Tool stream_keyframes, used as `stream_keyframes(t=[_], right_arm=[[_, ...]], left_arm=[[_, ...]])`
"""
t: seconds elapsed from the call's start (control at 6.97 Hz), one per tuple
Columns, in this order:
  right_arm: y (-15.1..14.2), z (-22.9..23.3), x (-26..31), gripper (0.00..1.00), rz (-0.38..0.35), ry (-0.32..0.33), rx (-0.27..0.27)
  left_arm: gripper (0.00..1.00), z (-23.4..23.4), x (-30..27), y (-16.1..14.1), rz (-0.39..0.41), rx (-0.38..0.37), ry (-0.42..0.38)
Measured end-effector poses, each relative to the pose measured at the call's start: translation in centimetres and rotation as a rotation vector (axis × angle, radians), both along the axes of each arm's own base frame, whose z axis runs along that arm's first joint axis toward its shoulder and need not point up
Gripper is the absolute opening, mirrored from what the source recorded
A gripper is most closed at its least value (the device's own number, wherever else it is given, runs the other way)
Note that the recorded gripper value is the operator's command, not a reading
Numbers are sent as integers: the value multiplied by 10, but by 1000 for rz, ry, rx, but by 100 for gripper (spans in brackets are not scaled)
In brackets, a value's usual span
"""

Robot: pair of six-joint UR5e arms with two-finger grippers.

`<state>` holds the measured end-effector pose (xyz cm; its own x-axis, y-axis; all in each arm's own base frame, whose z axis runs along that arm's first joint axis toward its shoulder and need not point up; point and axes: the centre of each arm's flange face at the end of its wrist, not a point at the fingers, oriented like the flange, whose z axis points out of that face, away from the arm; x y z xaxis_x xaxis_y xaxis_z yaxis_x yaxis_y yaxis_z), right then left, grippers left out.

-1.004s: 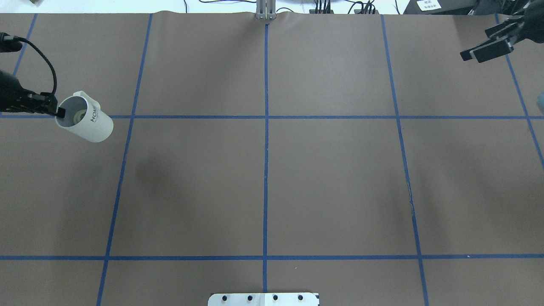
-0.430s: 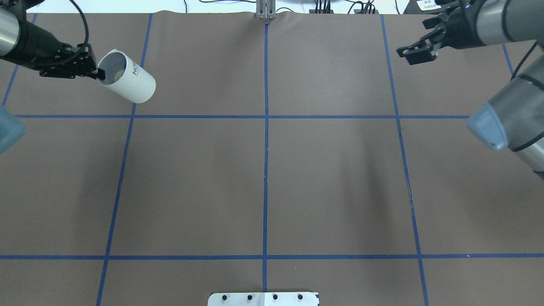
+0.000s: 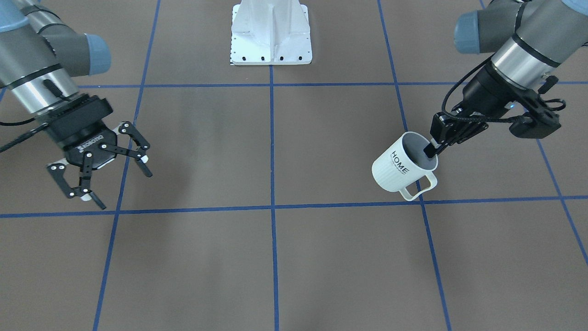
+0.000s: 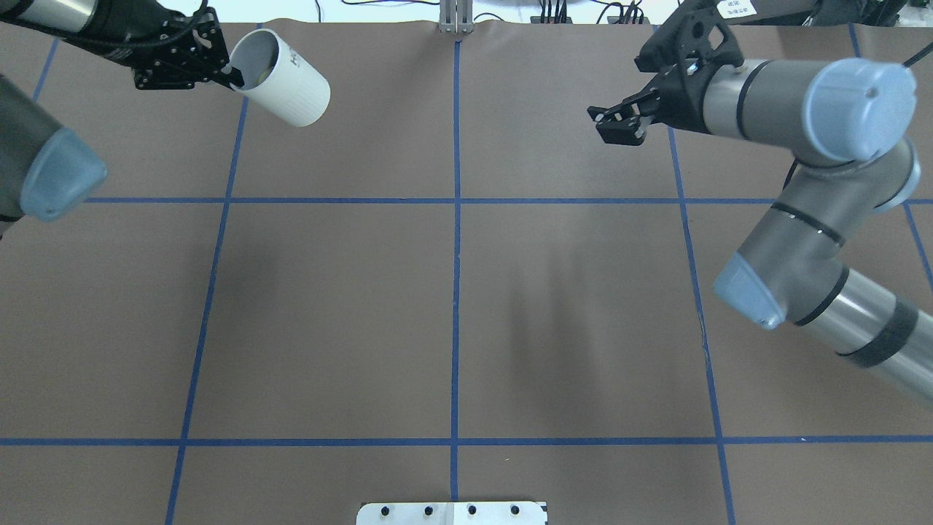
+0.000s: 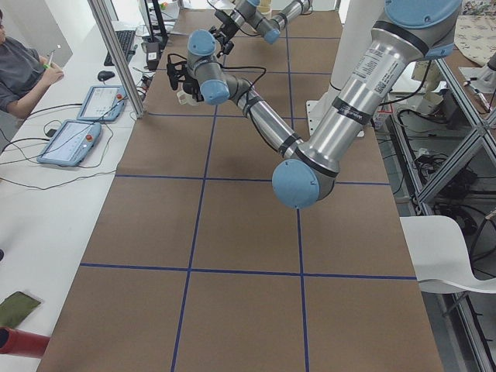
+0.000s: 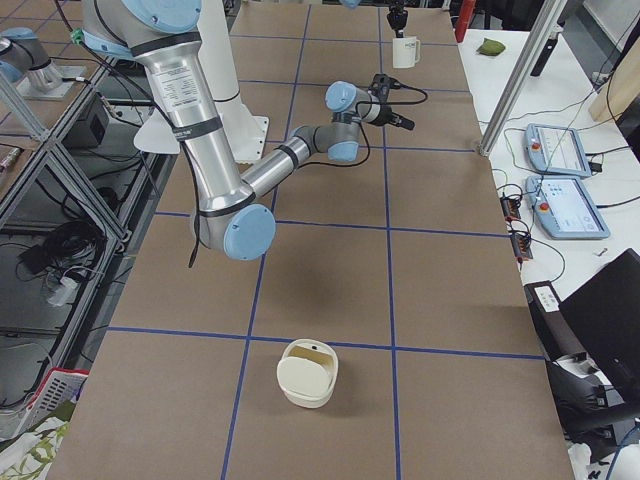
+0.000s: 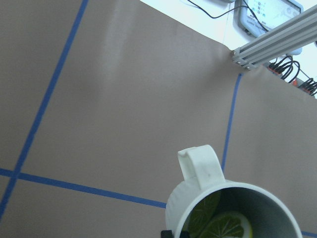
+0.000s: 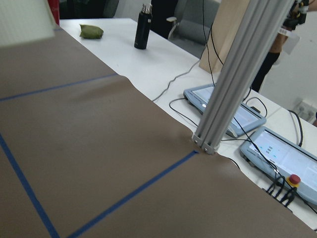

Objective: Left arm hands cup to right arm to dump lemon

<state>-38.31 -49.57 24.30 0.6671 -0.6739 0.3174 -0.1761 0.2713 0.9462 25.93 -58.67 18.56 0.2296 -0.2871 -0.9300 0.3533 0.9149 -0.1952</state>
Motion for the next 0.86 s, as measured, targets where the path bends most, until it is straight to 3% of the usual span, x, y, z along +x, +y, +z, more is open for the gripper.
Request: stream_keyframes(t=[0.43, 0.86], right_arm=[[38, -56, -72, 98, 76, -104, 67], [42, -71, -78, 97, 90, -104, 94]], left_arm=[[0, -38, 46, 1, -2, -39, 33], [0, -67, 69, 14, 18, -54, 69]])
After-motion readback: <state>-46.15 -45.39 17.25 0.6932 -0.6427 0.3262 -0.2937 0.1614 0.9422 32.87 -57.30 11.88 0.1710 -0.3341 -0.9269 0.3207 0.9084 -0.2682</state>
